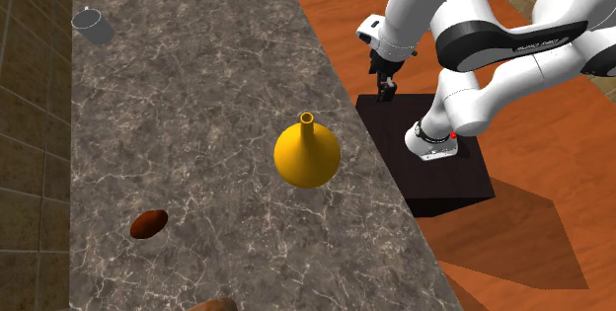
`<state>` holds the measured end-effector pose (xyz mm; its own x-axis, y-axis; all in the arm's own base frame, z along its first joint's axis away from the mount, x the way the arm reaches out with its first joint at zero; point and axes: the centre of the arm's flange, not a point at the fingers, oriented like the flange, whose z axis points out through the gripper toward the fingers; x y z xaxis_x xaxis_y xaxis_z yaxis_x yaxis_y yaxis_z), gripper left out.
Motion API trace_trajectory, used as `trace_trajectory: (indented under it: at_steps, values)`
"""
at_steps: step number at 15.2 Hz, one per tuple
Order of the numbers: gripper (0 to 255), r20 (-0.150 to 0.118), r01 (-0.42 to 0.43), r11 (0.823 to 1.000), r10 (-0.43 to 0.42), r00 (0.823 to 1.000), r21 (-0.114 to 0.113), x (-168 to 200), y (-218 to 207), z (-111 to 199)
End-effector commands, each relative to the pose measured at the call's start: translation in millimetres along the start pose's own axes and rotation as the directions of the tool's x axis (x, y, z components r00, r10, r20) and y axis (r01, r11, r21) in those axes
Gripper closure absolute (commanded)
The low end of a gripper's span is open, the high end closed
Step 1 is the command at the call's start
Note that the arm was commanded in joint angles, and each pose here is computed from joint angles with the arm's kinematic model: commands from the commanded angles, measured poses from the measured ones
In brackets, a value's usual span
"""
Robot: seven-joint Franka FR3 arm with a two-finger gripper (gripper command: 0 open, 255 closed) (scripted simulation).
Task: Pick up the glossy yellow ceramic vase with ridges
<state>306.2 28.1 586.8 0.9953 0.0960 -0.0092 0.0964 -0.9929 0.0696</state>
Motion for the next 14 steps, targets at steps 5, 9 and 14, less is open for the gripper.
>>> trace_trajectory:
  at_steps: [5,9,14]
  values:
    - [0,-0.017,-0.003,1.0,0.003,1.0,0.011,34.1,-25.3,-26.7]
    - [0,-0.033,-0.005,1.0,0.006,0.999,0.022,67.7,-50.2,-54.3]
    - [0,-0.053,-0.009,0.999,0.01,0.999,0.036,109.3,-80.8,-89.9]
